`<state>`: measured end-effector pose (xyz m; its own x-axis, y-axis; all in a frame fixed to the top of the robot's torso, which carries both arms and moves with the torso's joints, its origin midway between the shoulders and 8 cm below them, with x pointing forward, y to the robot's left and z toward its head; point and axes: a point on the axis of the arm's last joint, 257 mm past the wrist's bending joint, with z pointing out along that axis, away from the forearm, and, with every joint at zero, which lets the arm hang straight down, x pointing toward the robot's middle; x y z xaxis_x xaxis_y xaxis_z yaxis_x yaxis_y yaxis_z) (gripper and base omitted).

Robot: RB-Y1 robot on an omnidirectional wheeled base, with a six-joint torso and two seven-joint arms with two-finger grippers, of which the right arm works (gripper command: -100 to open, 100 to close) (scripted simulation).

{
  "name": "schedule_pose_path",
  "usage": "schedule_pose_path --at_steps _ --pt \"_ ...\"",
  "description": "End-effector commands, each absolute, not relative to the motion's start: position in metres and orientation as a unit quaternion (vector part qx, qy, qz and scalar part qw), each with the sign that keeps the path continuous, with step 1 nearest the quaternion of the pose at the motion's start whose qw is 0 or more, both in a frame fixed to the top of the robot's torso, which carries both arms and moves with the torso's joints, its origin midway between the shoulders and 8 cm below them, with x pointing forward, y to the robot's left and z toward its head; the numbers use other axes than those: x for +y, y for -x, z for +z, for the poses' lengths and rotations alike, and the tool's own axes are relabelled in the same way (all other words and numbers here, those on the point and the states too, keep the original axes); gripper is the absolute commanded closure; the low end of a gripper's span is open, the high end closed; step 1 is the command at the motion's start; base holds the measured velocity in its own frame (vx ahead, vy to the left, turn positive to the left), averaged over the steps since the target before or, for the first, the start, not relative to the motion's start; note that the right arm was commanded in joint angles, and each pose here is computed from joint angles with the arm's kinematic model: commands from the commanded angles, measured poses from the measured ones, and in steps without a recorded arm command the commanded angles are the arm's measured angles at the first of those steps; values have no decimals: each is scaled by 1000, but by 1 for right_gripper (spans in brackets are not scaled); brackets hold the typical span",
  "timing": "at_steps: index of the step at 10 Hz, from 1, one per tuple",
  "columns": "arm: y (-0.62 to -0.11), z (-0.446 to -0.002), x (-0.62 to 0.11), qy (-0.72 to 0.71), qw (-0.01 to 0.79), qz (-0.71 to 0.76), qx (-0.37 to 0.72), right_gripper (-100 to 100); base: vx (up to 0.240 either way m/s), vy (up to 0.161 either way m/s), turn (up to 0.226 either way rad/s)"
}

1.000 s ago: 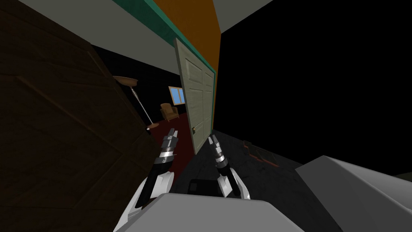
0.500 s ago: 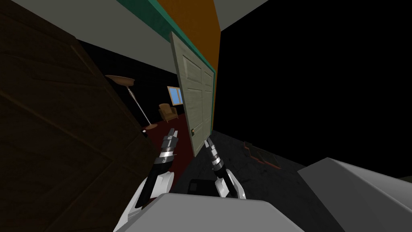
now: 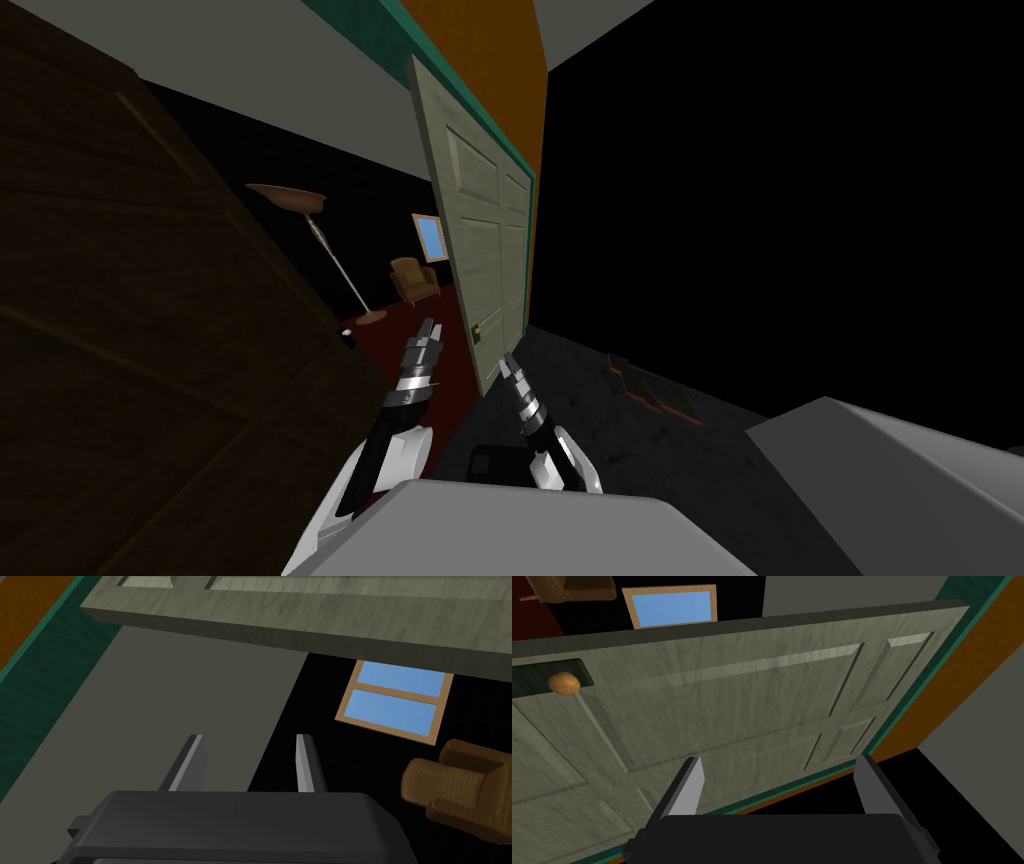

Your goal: Push the door open

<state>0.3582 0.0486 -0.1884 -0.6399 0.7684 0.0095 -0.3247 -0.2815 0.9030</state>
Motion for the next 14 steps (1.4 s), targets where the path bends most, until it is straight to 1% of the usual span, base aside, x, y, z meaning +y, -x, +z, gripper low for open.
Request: schedule_pose_path --at_steps 1,5,9,10,11,14 --pt "-352 -199 62 -227 338 766 497 -100 155 5 -24" --pt "-332 -242 92 -217 290 760 540 -100 148 7 -27" --pt "-317 -270 107 -208 261 752 568 -100 111 18 -17" --pt "-310 -283 112 -204 248 748 581 -100 135 5 -25" --pt "-310 -283 112 -204 248 748 581 -100 105 7 -12" --pt "-299 -302 119 -197 230 740 601 -100 79 7 -15"
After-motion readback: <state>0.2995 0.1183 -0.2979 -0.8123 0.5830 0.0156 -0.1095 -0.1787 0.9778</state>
